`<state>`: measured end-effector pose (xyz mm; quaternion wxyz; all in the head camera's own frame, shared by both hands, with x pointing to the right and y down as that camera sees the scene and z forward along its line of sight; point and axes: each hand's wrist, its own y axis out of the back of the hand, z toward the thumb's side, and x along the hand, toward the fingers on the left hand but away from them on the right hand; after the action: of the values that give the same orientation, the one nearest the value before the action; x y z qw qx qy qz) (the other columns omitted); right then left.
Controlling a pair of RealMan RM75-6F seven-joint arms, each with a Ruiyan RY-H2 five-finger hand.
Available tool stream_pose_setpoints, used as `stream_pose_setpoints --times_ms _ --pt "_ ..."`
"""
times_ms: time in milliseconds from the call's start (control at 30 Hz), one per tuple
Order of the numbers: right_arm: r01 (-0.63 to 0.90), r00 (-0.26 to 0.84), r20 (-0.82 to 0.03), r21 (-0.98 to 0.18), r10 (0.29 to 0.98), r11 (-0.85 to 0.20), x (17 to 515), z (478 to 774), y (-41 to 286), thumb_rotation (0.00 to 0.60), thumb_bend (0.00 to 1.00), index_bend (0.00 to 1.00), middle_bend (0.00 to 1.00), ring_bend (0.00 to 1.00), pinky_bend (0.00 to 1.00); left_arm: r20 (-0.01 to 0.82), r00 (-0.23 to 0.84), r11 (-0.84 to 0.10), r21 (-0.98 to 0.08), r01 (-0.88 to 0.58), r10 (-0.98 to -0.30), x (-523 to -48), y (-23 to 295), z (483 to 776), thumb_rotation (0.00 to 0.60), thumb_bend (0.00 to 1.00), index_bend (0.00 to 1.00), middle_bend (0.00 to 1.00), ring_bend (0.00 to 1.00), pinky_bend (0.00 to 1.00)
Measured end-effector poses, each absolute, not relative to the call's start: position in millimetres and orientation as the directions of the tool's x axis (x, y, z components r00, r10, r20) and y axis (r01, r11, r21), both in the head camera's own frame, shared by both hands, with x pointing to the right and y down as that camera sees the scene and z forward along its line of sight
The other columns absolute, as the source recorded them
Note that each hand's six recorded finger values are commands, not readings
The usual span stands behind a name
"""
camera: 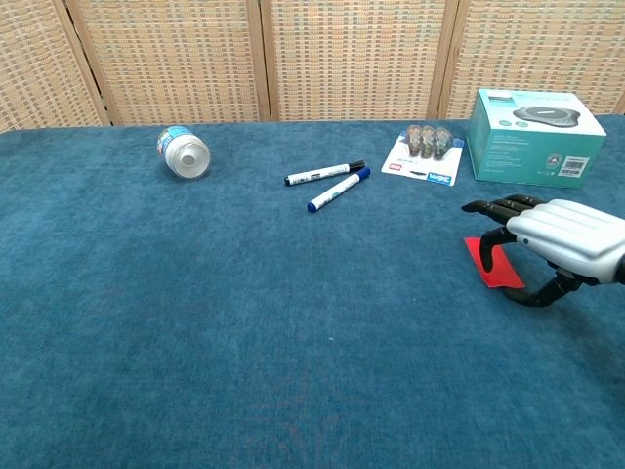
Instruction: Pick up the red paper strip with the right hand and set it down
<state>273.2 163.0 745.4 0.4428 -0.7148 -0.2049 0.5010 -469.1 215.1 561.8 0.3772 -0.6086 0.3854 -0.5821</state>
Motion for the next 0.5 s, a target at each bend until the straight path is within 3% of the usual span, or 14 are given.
stream_pose_setpoints --times_ms 500 --pt "-0.162 0.395 -0.541 -0.837 0.743 -0.523 275.2 750.7 157.3 0.600 0.41 0.43 0.00 0.00 0.00 0.417 0.025 -0.418 -0.908 -0.029 -0.908 -469.1 215.1 561.8 0.600 0.00 0.00 0.00 0.00 0.00"
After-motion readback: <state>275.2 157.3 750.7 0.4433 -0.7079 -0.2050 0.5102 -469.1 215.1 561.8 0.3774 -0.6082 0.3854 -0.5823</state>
